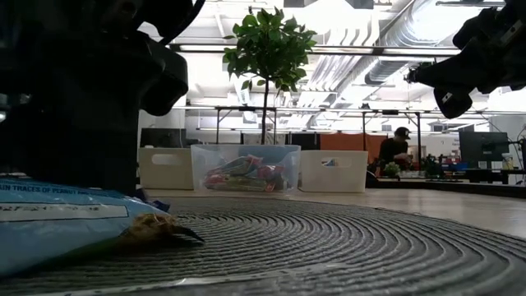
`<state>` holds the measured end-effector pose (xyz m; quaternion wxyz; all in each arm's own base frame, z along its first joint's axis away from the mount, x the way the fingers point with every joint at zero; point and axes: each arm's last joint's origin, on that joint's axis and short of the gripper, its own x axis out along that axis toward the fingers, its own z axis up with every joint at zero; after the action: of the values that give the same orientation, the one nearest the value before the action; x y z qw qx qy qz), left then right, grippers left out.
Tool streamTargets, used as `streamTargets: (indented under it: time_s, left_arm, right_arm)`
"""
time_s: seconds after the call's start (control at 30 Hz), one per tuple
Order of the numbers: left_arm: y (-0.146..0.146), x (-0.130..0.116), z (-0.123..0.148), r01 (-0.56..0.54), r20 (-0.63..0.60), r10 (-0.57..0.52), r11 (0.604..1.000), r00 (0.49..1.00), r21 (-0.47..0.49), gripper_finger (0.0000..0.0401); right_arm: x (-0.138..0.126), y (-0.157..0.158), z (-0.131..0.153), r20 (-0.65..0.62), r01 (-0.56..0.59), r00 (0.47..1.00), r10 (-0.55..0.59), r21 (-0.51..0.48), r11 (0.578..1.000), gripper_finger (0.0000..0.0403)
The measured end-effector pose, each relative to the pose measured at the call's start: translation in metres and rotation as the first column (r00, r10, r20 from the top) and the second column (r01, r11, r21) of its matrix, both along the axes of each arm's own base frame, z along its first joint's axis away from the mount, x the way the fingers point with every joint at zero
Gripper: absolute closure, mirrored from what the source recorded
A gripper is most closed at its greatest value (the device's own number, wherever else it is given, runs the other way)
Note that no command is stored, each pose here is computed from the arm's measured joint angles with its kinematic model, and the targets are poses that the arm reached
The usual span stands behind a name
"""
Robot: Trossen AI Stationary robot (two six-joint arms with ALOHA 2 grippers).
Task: Pick and place Granola Bars by type
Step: Put the top blue granola bar into the gray bin
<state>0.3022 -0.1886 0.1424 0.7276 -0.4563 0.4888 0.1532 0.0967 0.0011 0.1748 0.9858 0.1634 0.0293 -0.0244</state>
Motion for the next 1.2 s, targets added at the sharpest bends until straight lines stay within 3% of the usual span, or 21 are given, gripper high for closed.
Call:
streamTargets:
  time_s: [0.2,0.67,0.93,1.03,1.2]
  left_arm:
    - [0.000,0.000,-0.005,0.006,-0.018,-0.006,1.000,1.000,0.007,0.0232]
    - [0.002,-0.003,0.002,0.033,-0.005,-0.032,0.999,0.999,0.024,0.0348]
    - [0.008,-0.011,0.038,0.040,0.085,-0.041,0.999,0.996,0.019,0.0353]
    - [0.010,-0.014,0.057,0.060,0.157,-0.060,0.998,0.986,0.004,0.0353]
    - [0.018,-0.022,0.089,0.035,0.288,-0.050,0.998,0.956,0.058,0.0353]
  right_arm:
    - [0.000,0.000,0.000,0.002,0.000,1.000,0.000,0.000,1.000,0.0402]
    - [0.000,0.000,0.000,-0.004,-0.001,1.000,0.001,0.000,1.000,0.0402]
    - [0.000,0.000,0.000,-0.004,-0.001,1.000,0.001,0.000,1.000,0.0402]
    - [0.000,0.000,0.000,-0.004,0.000,1.000,0.000,0.000,1.000,0.0402]
    - [0.000,0.000,0.000,-0.004,-0.001,1.000,0.001,0.000,1.000,0.0402]
